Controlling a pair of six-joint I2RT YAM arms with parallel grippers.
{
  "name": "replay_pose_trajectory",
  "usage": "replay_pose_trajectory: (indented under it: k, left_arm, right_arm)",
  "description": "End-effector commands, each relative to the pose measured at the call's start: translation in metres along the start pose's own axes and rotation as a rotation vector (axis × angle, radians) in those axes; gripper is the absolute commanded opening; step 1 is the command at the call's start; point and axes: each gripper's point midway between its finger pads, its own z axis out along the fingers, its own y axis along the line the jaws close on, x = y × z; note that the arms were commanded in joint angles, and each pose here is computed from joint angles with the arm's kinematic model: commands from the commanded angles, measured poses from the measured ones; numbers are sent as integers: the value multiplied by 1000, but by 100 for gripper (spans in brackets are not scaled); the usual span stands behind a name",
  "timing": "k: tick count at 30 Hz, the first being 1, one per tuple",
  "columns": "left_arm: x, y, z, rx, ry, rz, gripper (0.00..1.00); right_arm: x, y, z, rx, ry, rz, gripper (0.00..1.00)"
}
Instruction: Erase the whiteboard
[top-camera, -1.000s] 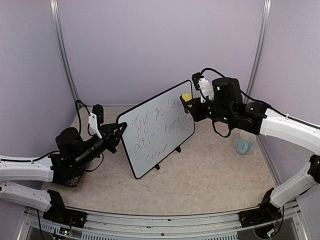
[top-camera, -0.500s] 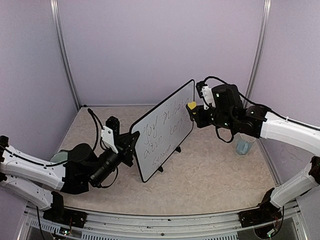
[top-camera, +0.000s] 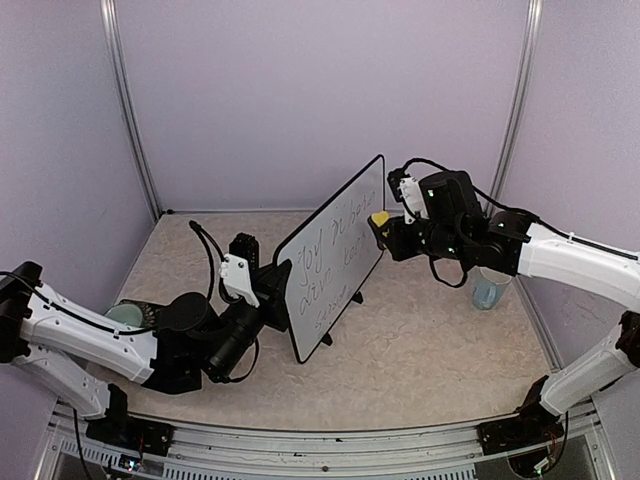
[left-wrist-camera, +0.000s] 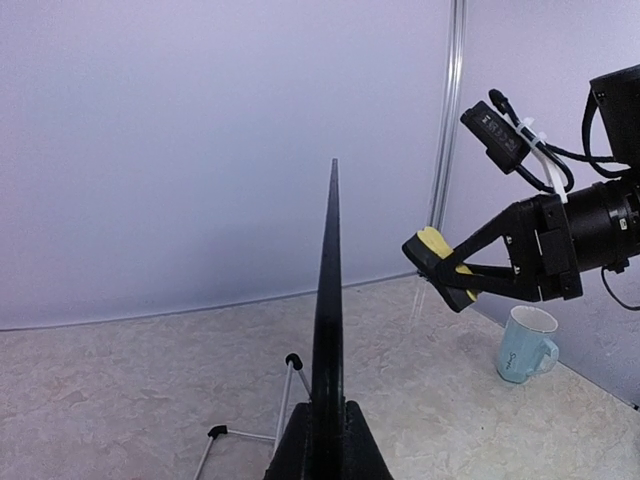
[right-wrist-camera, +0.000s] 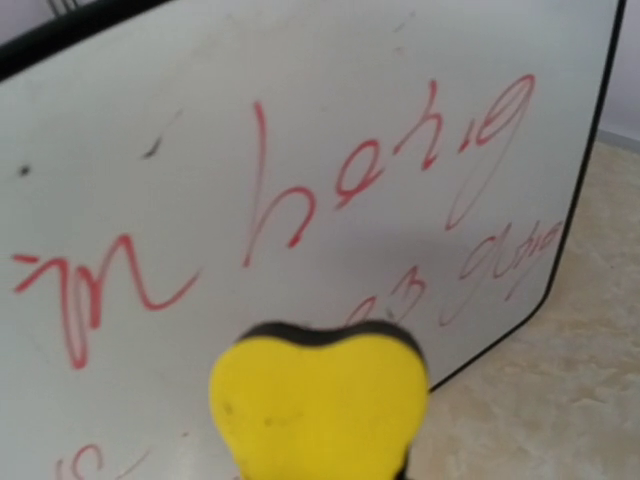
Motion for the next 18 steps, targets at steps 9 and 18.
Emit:
replay_pose_trajectory:
  k: [9, 18]
  left_arm:
    - [4, -2, 0, -11, 27, -24, 0]
    - [5, 12, -5, -31, 56, -54, 0]
  right_arm:
    - [-15, 70, 2, -174, -25, -135, 0]
    - [-4, 135, -1, -302, -90, -231, 0]
